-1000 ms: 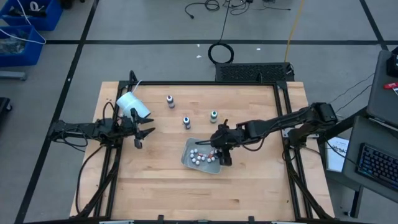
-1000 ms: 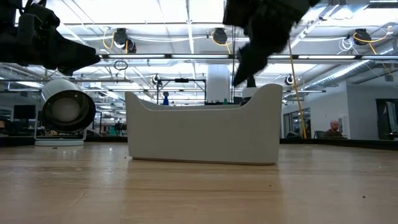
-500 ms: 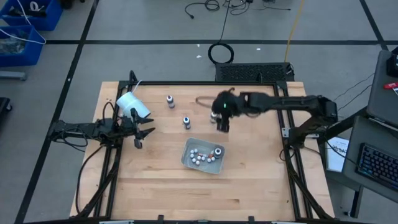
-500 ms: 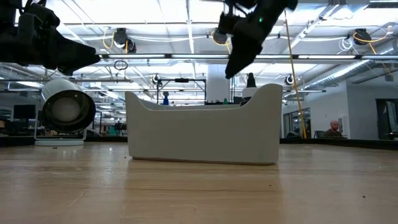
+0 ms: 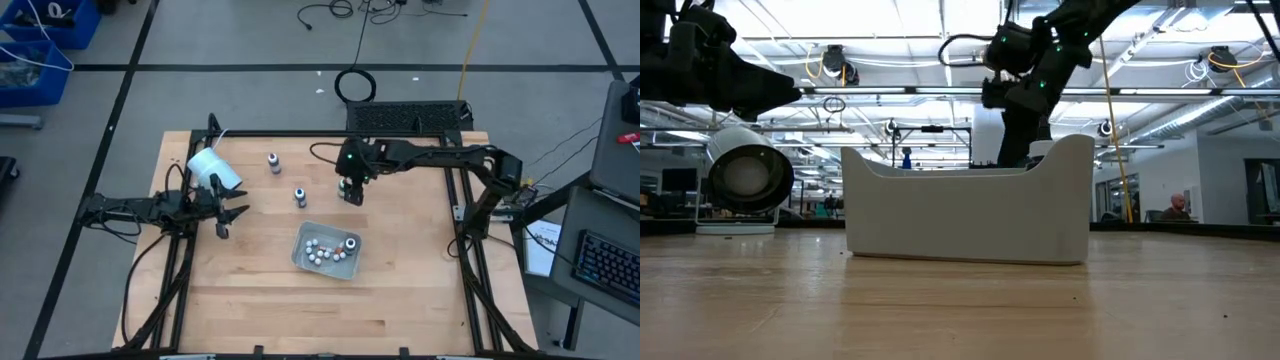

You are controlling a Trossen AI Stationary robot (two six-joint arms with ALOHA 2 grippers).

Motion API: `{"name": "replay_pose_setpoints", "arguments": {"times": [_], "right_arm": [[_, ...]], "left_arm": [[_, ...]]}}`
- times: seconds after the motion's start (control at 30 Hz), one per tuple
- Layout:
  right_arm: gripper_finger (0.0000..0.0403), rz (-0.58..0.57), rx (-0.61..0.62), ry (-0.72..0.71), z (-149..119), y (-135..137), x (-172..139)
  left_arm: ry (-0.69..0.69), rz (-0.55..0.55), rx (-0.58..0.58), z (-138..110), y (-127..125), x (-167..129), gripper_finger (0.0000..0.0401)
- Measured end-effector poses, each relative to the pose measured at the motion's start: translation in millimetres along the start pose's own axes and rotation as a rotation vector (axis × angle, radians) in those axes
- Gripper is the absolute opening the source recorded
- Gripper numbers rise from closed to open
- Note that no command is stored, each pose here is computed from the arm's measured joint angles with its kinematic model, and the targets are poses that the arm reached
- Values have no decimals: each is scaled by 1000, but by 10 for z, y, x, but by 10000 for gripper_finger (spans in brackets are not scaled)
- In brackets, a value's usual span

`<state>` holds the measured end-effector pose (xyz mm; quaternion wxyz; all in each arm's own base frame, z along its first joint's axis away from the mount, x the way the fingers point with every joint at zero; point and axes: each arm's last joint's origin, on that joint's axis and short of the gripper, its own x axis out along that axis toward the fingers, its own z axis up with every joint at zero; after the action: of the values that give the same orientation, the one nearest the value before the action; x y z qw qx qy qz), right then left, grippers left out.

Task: Pick & Place food coloring
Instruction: Put the green food coloring bottle into the bin

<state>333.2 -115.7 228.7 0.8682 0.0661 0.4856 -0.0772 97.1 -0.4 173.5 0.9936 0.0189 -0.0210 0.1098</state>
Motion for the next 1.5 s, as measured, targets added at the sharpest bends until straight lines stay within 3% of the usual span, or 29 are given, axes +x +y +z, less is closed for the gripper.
{"name": "replay_pose_setpoints", "arguments": {"times": [0.23, 0.57, 0.7, 0.9, 1.13, 1.23, 1.5], "right_arm": [[224, 8, -13, 49, -33, -8, 233], [218, 5, -9, 48, -32, -7, 225], [188, -1, 4, 45, -32, -38, 230], [113, -8, 7, 36, -26, -63, 231], [109, -2, -12, 32, -21, -13, 210], [109, 10, -44, -9, 18, 108, 53], [109, 90, -151, -293, 213, 693, -784]], "left_arm": [[0, 0, 0, 0, 0, 0, 196], [1, 0, 0, -2, 0, 0, 196], [1, 0, 0, -2, 0, 0, 196], [1, 0, -1, -2, 0, 0, 196], [1, 0, 0, -2, 0, 0, 196], [1, 0, -1, -2, 0, 0, 196], [1, 0, 0, -1, 0, 0, 196]]}}
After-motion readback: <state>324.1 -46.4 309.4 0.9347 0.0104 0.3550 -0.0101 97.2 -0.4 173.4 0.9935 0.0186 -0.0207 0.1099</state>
